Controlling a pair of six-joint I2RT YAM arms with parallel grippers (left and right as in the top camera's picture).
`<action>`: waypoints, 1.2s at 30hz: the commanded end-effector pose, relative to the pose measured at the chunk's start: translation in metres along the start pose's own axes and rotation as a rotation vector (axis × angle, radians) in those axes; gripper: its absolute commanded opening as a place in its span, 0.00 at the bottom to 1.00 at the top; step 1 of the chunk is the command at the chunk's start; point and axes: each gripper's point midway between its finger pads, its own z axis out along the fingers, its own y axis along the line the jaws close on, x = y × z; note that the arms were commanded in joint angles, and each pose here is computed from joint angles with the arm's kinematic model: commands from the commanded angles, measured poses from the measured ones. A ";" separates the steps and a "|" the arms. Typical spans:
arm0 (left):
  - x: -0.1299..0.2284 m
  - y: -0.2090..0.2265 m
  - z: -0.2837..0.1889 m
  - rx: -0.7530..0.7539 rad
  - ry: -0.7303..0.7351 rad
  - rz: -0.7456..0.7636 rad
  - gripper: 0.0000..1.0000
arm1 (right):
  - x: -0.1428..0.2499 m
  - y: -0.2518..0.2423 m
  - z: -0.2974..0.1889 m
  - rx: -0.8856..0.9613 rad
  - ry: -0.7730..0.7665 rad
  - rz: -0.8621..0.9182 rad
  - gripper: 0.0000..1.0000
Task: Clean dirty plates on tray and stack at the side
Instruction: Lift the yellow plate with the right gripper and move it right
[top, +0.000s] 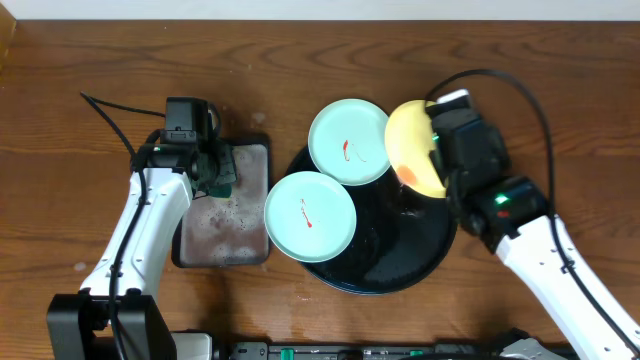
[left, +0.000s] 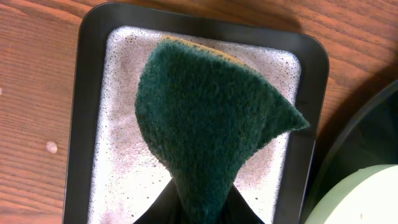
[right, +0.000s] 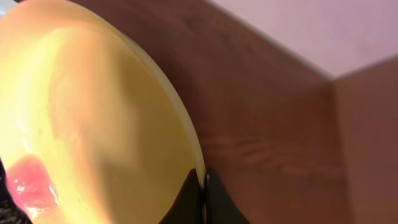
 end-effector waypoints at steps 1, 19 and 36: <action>0.005 0.006 0.004 -0.026 0.017 0.013 0.16 | -0.016 -0.008 -0.013 0.132 -0.035 -0.146 0.01; 0.005 0.006 0.004 -0.026 0.017 0.013 0.16 | -0.059 0.013 -0.044 0.216 -0.183 -0.346 0.01; 0.009 0.007 0.004 -0.029 0.032 0.014 0.16 | 0.000 0.007 0.014 -0.120 0.031 0.421 0.01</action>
